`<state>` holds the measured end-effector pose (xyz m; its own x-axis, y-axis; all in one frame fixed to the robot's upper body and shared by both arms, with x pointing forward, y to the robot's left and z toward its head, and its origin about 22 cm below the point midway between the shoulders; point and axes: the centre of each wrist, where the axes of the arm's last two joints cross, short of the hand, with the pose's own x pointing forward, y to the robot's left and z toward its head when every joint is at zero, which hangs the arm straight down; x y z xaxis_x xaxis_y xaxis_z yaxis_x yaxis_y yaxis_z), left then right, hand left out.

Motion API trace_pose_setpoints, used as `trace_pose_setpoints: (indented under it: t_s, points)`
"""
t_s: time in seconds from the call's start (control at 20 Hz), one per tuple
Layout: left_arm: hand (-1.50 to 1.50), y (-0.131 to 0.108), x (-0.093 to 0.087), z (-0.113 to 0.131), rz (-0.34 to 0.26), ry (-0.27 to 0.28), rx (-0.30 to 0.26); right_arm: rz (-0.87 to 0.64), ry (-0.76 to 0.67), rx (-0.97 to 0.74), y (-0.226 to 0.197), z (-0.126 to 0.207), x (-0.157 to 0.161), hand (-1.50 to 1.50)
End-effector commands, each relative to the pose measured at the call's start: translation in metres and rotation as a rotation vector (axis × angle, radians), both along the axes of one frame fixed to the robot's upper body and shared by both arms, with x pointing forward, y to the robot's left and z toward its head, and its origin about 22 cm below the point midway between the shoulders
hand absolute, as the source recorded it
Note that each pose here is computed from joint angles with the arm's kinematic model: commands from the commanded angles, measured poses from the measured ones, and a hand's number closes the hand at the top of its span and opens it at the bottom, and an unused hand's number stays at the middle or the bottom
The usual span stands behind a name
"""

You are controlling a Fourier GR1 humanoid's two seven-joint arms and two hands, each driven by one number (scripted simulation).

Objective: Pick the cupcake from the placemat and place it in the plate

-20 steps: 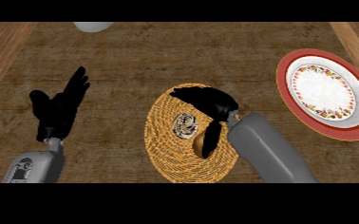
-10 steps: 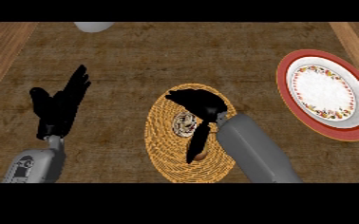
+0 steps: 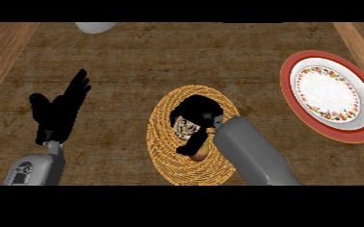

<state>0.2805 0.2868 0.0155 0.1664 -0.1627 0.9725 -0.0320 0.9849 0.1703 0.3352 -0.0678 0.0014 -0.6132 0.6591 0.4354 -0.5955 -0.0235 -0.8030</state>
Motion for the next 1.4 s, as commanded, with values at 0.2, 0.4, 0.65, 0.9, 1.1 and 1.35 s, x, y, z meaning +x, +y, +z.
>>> trace_pose_setpoints:
  t_s: [0.2,0.4,0.65,0.9,1.1,1.35]
  points:
    - [0.00,0.002,-0.001,0.017,0.007,0.003,-0.001,0.008,0.019,0.061,-0.002,-0.012,-0.014,1.50]
    - [0.00,0.017,0.010,0.017,0.008,-0.019,0.004,-0.154,-0.121,0.104,-0.006,-0.004,-0.014,1.50]
    - [0.00,0.010,0.001,0.008,0.065,-0.018,0.013,-0.587,-0.168,0.068,-0.061,-0.005,-0.002,1.50]
    - [0.00,0.010,-0.009,-0.005,0.071,0.016,0.003,-0.742,-0.485,0.222,-0.071,0.038,-0.016,1.50]
    - [0.00,0.019,-0.004,0.000,0.072,0.013,-0.006,-0.882,-0.750,0.321,-0.090,0.089,-0.014,1.50]
    - [0.00,0.006,-0.010,-0.007,0.032,-0.004,-0.006,-1.084,-0.820,0.299,-0.127,0.113,-0.036,1.50]
